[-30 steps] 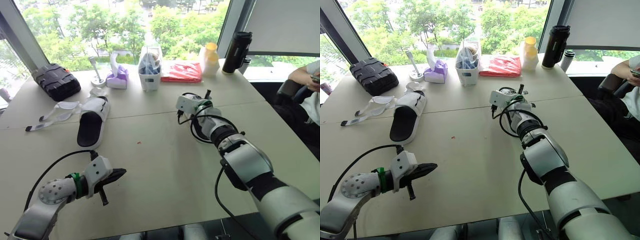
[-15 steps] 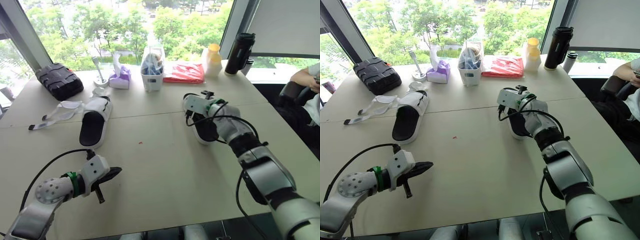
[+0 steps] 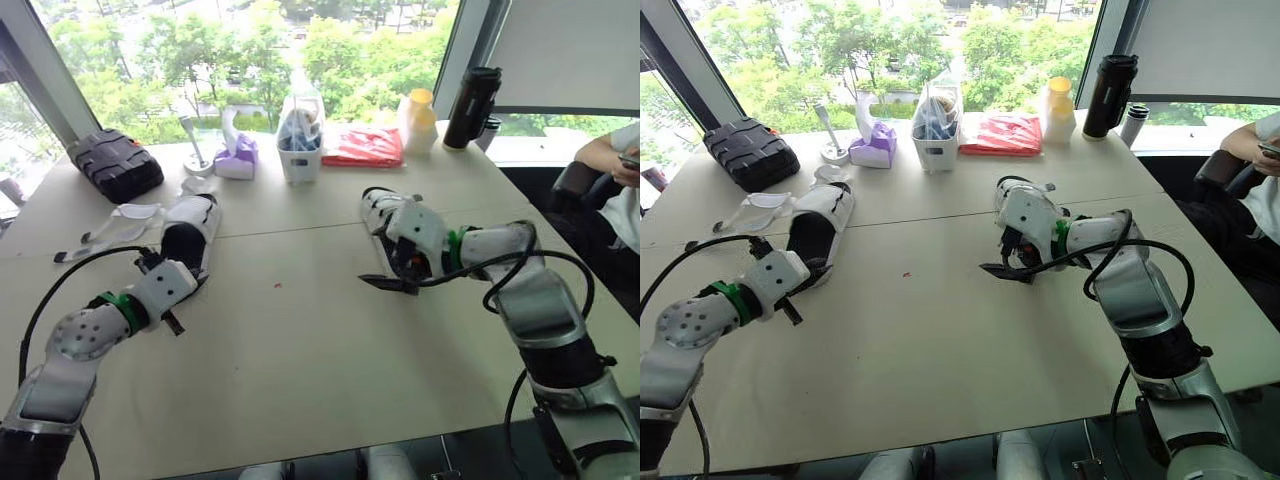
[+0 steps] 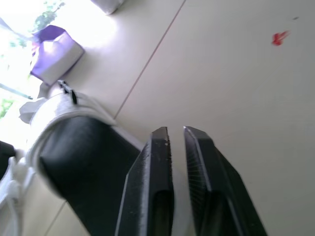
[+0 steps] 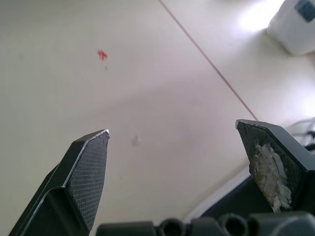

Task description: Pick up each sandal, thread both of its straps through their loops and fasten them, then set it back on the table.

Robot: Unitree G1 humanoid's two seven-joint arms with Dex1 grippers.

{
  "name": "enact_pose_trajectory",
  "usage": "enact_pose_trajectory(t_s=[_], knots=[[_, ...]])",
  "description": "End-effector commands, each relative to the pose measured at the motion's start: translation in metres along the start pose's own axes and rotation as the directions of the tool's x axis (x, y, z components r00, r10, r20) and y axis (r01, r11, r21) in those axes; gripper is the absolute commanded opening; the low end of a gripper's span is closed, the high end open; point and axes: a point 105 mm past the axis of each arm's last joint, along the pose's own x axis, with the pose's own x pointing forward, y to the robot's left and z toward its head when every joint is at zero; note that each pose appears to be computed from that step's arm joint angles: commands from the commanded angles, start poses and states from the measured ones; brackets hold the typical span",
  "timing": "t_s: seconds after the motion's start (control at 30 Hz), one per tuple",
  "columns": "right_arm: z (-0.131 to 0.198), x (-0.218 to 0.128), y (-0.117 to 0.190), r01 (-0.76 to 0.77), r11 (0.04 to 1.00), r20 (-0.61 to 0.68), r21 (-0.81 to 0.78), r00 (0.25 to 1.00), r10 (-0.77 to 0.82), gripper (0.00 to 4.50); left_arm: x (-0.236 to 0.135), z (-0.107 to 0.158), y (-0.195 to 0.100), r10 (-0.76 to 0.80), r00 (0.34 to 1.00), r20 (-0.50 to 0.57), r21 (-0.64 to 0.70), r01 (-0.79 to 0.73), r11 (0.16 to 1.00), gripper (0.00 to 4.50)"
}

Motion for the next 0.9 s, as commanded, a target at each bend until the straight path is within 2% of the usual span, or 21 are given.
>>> enact_pose_trajectory(t_s=[0.03,0.17,0.3,0.43,0.63,0.9], knots=[[0.017,0.001,0.0,0.017,1.0,0.058,-0.026,0.998,-0.015,4.5,0.009,0.003,0.045,0.16,0.987,-0.018,0.154,-0.155,0.976,2.45],[0.019,0.005,0.002,0.022,0.999,0.061,-0.024,0.998,-0.021,4.5,0.027,-0.003,0.062,0.215,0.976,-0.042,0.237,-0.2,0.951,4.46],[0.019,0.009,0.003,0.024,1.0,0.064,-0.019,0.998,-0.023,4.5,0.05,-0.006,0.071,0.249,0.968,-0.044,0.311,-0.224,0.924,4.46],[0.018,0.011,0.004,0.026,1.0,0.059,-0.016,0.998,-0.025,4.5,0.067,-0.005,0.074,0.259,0.965,-0.033,0.323,-0.235,0.917,4.46],[0.015,0.016,0.008,0.029,1.0,0.054,-0.005,0.998,-0.029,4.5,0.098,-0.01,0.069,0.274,0.957,-0.092,0.411,-0.214,0.886,4.46],[0.011,0.018,0.006,0.043,0.999,0.04,0.005,0.998,-0.043,4.5,0.115,-0.015,0.065,0.322,0.934,-0.157,0.45,-0.222,0.865,4.46]])
